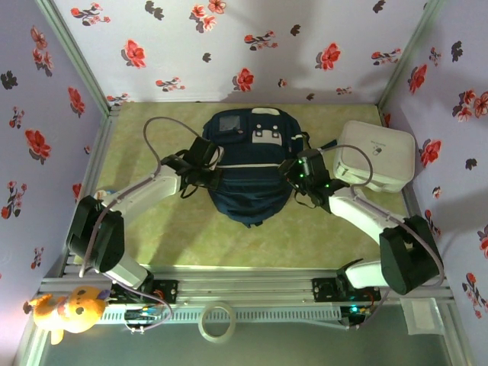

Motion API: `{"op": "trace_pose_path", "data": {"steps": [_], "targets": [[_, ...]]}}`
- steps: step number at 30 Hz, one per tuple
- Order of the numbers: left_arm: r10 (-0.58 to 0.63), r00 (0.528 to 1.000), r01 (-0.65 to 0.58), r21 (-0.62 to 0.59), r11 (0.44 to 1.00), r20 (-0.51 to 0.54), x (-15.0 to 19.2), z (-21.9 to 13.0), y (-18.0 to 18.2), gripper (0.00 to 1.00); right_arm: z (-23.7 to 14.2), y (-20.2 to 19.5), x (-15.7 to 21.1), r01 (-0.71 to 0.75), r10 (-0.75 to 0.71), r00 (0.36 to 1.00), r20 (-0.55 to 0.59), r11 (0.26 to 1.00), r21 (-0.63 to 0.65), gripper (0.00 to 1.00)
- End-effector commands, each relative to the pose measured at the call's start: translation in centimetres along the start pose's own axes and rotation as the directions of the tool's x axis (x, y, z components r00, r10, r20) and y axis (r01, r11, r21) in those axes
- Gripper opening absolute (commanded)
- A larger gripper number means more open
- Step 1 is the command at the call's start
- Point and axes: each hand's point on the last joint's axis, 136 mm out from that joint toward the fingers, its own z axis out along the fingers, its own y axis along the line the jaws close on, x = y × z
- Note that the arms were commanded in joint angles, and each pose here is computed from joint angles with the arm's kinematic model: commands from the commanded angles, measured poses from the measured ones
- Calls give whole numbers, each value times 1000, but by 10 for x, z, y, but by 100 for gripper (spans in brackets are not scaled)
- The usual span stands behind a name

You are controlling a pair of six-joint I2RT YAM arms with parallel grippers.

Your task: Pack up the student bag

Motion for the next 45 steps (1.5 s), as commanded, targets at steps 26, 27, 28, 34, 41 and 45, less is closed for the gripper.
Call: {"op": "trace_pose_path", "data": {"steps": [26, 27, 28, 34, 41, 45], "targets": [[118, 992, -126, 233, 964, 46, -25, 6, -104, 0, 0, 15, 7, -145, 142, 989, -36, 983, -114, 37], [116, 992, -124, 230, 965, 47, -25, 6, -103, 0, 0, 14, 6, -142, 139, 990, -32, 984, -110, 35], [114, 992, -122, 223, 967, 45, -25, 7, -102, 0, 1, 13, 6, -138, 135, 990, -27, 985, -104, 33], [35, 998, -45, 171, 984, 61, -28, 4, -83, 0, -1, -7, -5, -79, 78, 996, 40, 996, 32, 18], [-49, 997, 43, 111, 993, 52, -25, 15, -50, 0, -2, -28, -15, -27, 12, 995, 96, 988, 152, 16], [-44, 998, 38, 106, 994, 54, -33, 25, -47, 0, 2, -26, -14, -17, 5, 996, 84, 990, 142, 16]]}}
